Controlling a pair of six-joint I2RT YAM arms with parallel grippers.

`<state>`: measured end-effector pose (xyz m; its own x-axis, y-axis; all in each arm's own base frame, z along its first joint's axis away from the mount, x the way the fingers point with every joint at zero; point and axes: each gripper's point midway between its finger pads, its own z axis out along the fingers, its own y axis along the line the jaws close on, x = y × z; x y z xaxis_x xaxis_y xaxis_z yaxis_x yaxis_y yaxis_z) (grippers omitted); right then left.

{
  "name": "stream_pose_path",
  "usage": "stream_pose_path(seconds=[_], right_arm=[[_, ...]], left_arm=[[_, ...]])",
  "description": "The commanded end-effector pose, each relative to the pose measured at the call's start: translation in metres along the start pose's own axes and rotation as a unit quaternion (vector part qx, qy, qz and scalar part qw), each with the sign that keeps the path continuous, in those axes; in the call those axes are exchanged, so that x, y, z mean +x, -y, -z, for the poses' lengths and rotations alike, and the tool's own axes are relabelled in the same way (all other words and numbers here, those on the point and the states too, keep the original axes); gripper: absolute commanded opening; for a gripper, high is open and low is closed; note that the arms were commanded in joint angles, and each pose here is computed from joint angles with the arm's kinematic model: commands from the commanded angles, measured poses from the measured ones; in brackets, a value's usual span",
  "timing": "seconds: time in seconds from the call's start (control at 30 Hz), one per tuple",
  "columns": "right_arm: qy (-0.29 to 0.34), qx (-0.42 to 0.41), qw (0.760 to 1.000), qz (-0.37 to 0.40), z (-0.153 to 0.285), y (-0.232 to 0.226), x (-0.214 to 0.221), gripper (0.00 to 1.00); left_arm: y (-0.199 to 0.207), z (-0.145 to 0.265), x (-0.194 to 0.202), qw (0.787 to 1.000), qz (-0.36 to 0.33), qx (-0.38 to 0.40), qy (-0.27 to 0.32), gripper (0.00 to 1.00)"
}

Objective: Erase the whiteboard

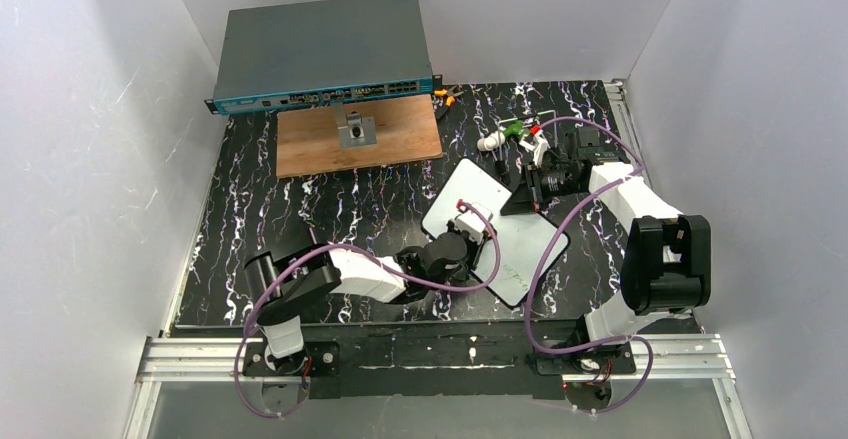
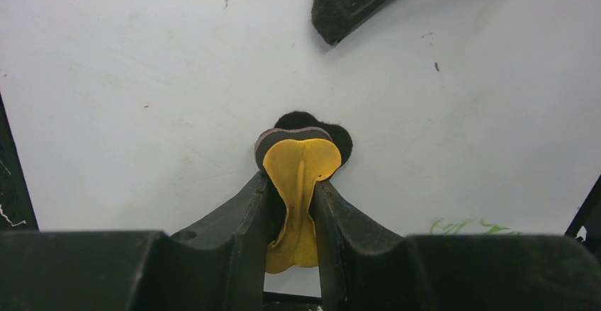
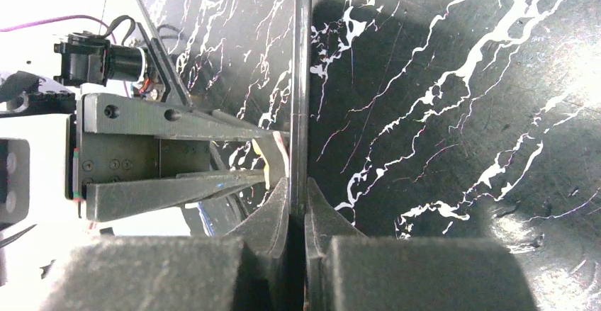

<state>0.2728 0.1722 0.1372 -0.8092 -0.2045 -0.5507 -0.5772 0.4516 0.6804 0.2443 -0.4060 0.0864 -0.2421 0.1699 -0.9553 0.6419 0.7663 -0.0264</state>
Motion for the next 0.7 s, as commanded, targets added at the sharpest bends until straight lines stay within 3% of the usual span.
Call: stream_pose_path(seconds=[0.0, 0.4, 0.67], right_arm=[[0.002, -0.067, 0.998, -0.004, -0.001, -0.029, 0.002, 0.01], [0.0, -0.067, 0.998, -0.005, -0.002, -0.028, 0.003, 0.01], [0.001, -0.068, 0.998, -0.003, -0.001, -0.029, 0.003, 0.01]], left_arm=[[-0.026, 0.007, 0.01, 0.999, -0.006, -0.034, -0.008, 0.0], [0.059, 0.03, 0.013, 0.992, -0.069, 0.099, 0.022, 0.0], [0.034, 0.025, 0.017, 0.996, -0.068, 0.042, 0.026, 0.0]])
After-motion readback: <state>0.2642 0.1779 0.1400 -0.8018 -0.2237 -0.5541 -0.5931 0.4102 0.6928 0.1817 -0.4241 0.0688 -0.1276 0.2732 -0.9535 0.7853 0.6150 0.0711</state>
